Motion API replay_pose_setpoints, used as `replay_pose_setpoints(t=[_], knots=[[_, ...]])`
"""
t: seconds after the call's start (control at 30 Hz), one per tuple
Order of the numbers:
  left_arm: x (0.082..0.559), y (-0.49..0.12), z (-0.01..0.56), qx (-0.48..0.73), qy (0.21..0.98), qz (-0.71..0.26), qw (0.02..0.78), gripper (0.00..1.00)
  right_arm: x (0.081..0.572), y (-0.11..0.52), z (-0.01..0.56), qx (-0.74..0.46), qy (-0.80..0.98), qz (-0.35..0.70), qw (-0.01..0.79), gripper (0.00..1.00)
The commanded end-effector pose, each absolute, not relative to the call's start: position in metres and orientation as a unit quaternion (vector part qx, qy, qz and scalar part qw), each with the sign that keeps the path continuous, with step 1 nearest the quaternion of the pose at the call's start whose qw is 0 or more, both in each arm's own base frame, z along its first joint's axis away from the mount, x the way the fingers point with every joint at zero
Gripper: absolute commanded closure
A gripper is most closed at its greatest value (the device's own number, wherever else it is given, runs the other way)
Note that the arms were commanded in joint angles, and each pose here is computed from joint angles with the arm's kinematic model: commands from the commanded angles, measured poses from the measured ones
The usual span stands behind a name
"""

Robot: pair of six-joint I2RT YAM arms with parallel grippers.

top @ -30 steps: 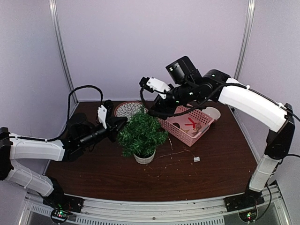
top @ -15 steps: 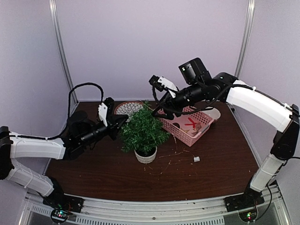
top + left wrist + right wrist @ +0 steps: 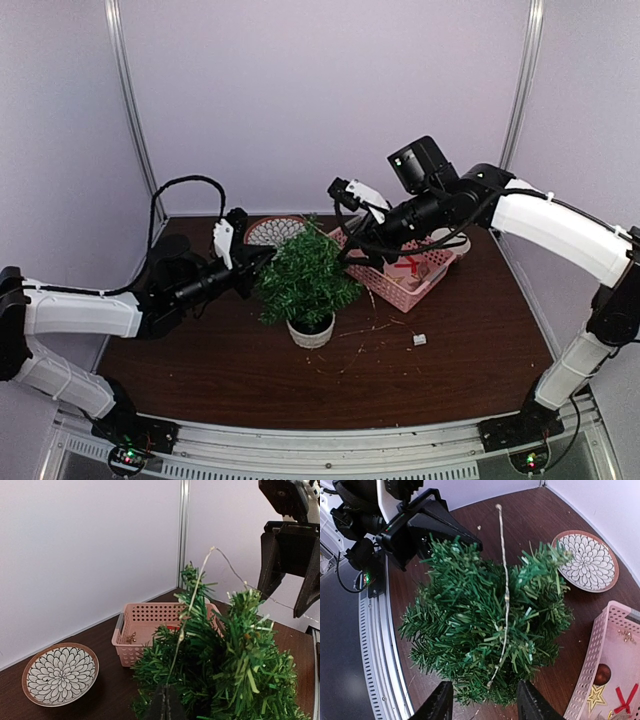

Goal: Decorate the small christmas tree

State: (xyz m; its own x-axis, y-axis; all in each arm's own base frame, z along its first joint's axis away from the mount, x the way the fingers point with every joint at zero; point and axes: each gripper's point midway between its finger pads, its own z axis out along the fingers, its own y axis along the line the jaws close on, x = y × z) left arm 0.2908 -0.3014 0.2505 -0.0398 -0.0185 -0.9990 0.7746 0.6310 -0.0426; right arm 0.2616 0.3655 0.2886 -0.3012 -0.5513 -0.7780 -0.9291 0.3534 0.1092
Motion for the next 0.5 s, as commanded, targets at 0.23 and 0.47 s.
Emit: replay_pose_setpoints(t=[0.23, 0.47], knots=[[0.295, -0.306, 0.269, 0.291, 0.629, -0.326, 0.643, 1.00, 0.272, 0.350, 0.277, -0.463, 0.785, 0.255, 0.322, 1.00], [0.296, -0.308, 0.265, 0.295, 0.638, -0.321, 0.635, 1.00, 0.296, 0.323, 0.285, -0.390, 0.810, 0.253, 0.357, 1.00]])
